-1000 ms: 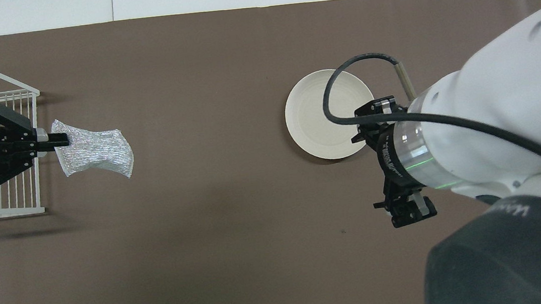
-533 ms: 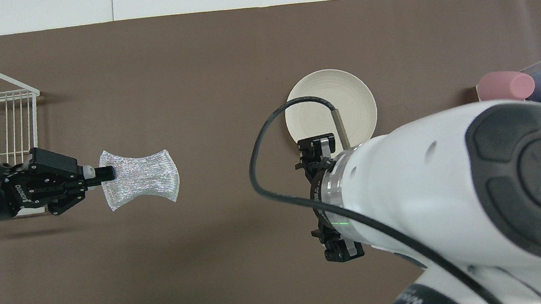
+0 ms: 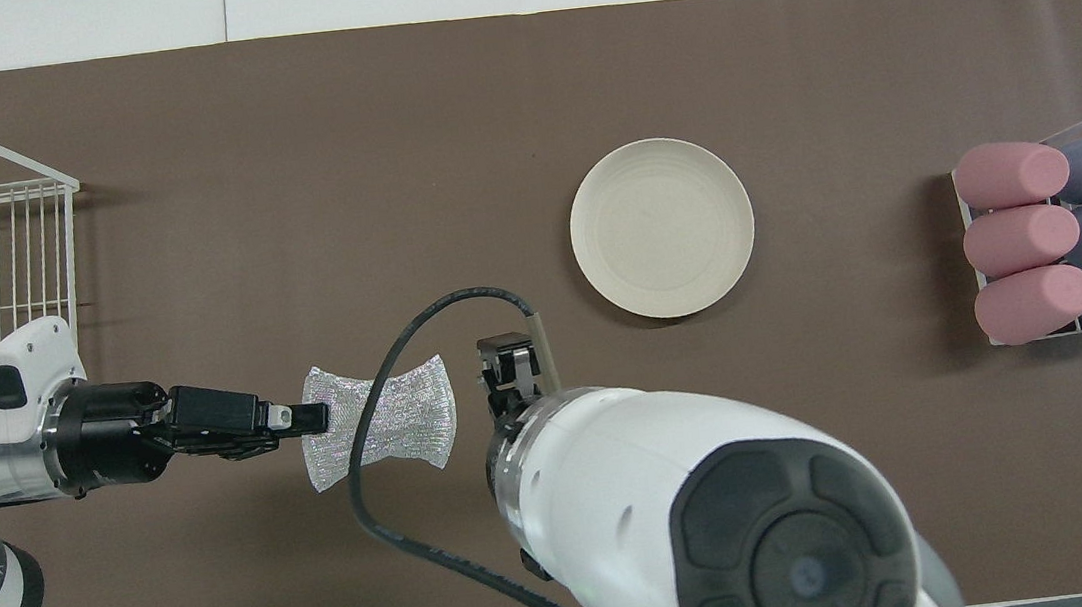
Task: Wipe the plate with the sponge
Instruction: 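Grasp the wrapped sponge with the right gripper from the left gripper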
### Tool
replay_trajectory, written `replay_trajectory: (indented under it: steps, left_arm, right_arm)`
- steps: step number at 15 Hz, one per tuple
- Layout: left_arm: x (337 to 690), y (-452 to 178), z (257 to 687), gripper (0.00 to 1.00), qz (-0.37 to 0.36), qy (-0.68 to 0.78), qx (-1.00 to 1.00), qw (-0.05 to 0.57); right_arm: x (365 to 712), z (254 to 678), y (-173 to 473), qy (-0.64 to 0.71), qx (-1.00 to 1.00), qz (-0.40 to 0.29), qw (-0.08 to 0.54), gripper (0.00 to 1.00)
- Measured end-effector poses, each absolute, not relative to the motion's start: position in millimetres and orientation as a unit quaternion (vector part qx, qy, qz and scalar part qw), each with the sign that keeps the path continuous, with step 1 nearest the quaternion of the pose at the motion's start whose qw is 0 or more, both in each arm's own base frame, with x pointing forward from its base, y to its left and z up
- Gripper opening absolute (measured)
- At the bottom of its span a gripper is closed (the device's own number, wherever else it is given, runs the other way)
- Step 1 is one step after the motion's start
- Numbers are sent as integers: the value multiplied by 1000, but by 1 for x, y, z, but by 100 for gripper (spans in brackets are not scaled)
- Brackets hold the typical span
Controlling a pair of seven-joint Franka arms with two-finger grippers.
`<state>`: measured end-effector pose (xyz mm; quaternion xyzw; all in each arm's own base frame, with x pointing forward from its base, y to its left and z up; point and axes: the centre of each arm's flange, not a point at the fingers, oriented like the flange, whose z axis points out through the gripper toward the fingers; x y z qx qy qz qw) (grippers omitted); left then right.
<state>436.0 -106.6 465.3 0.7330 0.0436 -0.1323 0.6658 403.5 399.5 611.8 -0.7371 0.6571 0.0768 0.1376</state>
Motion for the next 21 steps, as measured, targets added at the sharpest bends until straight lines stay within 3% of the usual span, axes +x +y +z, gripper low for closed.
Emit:
replay_trajectory:
  steps: [5,10,11,12,13,16,20,21]
  left_arm:
    - [432,-121,465,3,-140,21,731,668]
    - [431,-123,465,3,-140,19,731,668]
    - [431,-123,465,3,-140,19,731,668]
    - [431,-123,465,3,-140,19,731,668]
    - [431,-123,465,3,-140,19,731,668]
    - [430,-123,465,3,-142,17,730,669]
    - [430,-124,465,3,-145,15,729,669]
    - [429,-124,465,3,-145,15,729,669]
  right_arm:
    - [397,582,431,643,-745,90,153,100]
    - [394,578,437,639,-748,92,155,100]
    - [394,578,438,639,-747,91,161,93]
    - [395,577,439,639,-746,91,166,93]
    - [394,576,441,637,-747,92,168,88]
    - [392,574,446,632,-750,93,172,49]
    - [392,574,446,625,-756,91,174,6]
    - [392,574,446,625,-756,91,174,1]
